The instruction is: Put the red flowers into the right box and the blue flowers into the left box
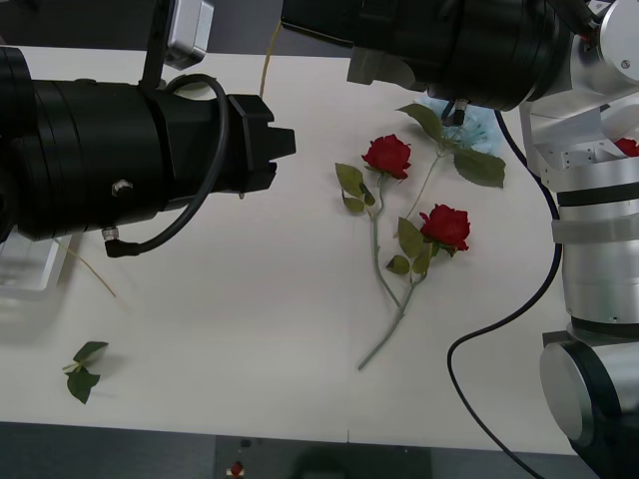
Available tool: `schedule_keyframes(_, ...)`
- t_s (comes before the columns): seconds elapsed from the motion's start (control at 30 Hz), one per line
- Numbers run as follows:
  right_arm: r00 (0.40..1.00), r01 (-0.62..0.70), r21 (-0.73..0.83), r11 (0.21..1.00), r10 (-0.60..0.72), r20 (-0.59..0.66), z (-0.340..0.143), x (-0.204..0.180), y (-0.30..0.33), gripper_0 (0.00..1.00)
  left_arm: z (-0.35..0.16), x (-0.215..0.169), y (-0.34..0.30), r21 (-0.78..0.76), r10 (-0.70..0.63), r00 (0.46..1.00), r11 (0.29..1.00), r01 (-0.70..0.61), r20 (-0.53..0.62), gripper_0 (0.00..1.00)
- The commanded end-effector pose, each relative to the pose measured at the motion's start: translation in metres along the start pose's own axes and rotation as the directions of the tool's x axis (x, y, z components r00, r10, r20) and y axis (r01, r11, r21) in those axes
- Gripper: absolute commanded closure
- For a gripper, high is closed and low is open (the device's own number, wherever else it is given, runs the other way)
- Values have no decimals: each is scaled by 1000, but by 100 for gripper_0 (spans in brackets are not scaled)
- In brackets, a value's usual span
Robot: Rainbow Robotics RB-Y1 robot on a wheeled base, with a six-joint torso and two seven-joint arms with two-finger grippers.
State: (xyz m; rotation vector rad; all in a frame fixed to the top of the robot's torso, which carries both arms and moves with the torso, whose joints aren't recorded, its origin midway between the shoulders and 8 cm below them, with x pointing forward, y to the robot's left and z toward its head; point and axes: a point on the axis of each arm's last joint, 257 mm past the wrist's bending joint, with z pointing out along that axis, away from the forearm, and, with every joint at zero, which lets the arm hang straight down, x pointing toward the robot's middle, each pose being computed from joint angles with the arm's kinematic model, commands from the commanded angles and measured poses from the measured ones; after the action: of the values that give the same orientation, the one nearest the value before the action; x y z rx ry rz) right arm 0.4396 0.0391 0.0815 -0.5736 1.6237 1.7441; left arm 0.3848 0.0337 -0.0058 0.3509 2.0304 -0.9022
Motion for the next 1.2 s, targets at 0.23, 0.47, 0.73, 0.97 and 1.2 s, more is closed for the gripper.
schedule_keyframes(0.23,999,46,-43,998,-47,-11,9,-4,28,31,-7,-19,-2,-9,45,998,999,-45,53,100)
schedule_keyframes(0.47,999,46,-43,998,-47,-11,9,-4,28,0,-12,-29,15,-56,24,997,998,-20,75,100)
schedule_keyframes(0.73,999,46,-43,998,-47,-11,9,-4,28,0,-72,-53,100,-300,-46,993,951,77,108,100)
schedule_keyframes(0.97,997,66,-2,998,-66,-28,-2,-3,18,0,-157,-53,198,-536,-130,973,817,213,189,100)
schedule_keyframes(1.2,995,42,151,988,-28,-92,-40,-5,-10,0,-222,-52,270,-661,-164,952,689,299,260,100)
